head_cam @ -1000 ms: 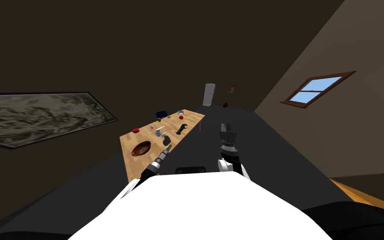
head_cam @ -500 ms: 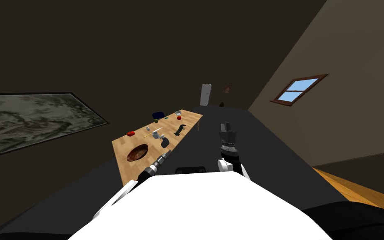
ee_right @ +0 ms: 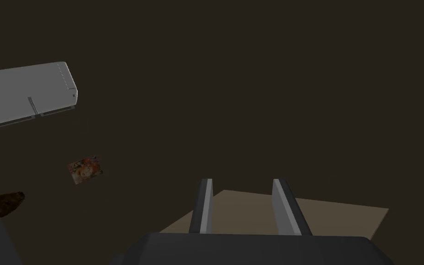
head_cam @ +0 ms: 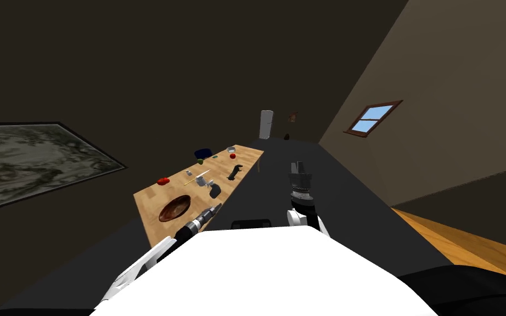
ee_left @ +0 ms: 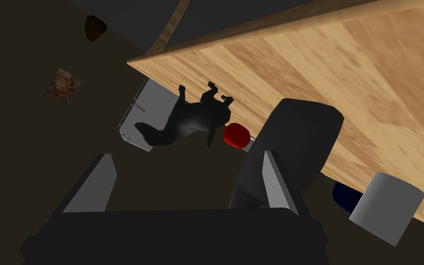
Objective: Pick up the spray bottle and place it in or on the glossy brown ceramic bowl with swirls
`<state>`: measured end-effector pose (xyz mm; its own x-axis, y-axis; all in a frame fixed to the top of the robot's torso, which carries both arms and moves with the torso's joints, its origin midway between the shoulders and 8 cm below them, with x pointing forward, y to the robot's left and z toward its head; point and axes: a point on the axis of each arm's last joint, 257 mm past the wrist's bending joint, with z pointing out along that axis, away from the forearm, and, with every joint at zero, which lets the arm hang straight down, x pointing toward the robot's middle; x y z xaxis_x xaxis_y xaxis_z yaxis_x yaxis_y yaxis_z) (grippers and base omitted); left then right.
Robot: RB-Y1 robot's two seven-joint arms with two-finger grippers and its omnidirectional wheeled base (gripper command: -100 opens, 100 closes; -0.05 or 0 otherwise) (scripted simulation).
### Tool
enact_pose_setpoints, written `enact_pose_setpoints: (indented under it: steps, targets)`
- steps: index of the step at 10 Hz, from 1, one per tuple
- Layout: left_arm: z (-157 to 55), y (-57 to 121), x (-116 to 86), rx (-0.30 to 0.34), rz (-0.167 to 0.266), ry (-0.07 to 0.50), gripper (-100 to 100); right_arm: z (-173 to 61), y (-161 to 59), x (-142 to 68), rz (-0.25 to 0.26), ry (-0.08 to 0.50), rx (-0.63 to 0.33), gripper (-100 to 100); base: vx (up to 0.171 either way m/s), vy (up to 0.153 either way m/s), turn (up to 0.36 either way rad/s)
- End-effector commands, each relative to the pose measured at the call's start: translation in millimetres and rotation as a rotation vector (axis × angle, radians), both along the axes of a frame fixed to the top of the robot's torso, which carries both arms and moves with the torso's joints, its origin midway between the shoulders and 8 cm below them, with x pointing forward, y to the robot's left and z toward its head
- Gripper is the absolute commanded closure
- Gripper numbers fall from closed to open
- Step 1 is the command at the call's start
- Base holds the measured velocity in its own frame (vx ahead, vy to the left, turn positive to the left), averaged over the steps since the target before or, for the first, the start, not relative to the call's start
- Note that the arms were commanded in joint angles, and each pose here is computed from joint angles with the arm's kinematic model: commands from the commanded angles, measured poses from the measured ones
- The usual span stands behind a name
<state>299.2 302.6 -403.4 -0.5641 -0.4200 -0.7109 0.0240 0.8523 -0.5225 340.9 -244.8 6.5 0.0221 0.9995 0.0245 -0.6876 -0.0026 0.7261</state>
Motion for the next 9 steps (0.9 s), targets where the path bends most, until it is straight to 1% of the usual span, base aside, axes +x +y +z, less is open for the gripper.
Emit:
enact_pose_setpoints:
  steps: [1,2,3,6,7,9]
  targets:
    - [-9.5,18.2,-3.9,0.078,-0.035,0.024,-100,0.0,0.0,0.0,0.000,0.000,0.000,0,0.010,0.029,-0.123]
    - [-16.2,29.6,-5.3,0.128,-0.058,0.038,-100,0.0,0.0,0.0,0.000,0.000,0.000,0,0.011,0.038,-0.185]
    - [-15.6,33.3,-5.6,0.138,-0.063,0.039,-100,0.0,0.0,0.0,0.000,0.000,0.000,0,0.004,0.032,-0.087]
    - [-22.9,73.7,-3.6,0.290,-0.134,0.063,-100,0.0,0.0,0.0,0.000,0.000,0.000,0,0.001,0.035,-0.154]
    - [-21.4,87.8,-0.7,0.340,-0.158,0.066,-100,0.0,0.0,0.0,0.000,0.000,0.000,0,0.009,0.042,-0.174]
    - [-15.3,109.5,7.6,0.419,-0.198,0.062,-100,0.0,0.0,0.0,0.000,0.000,0.000,0,0.012,0.036,-0.142]
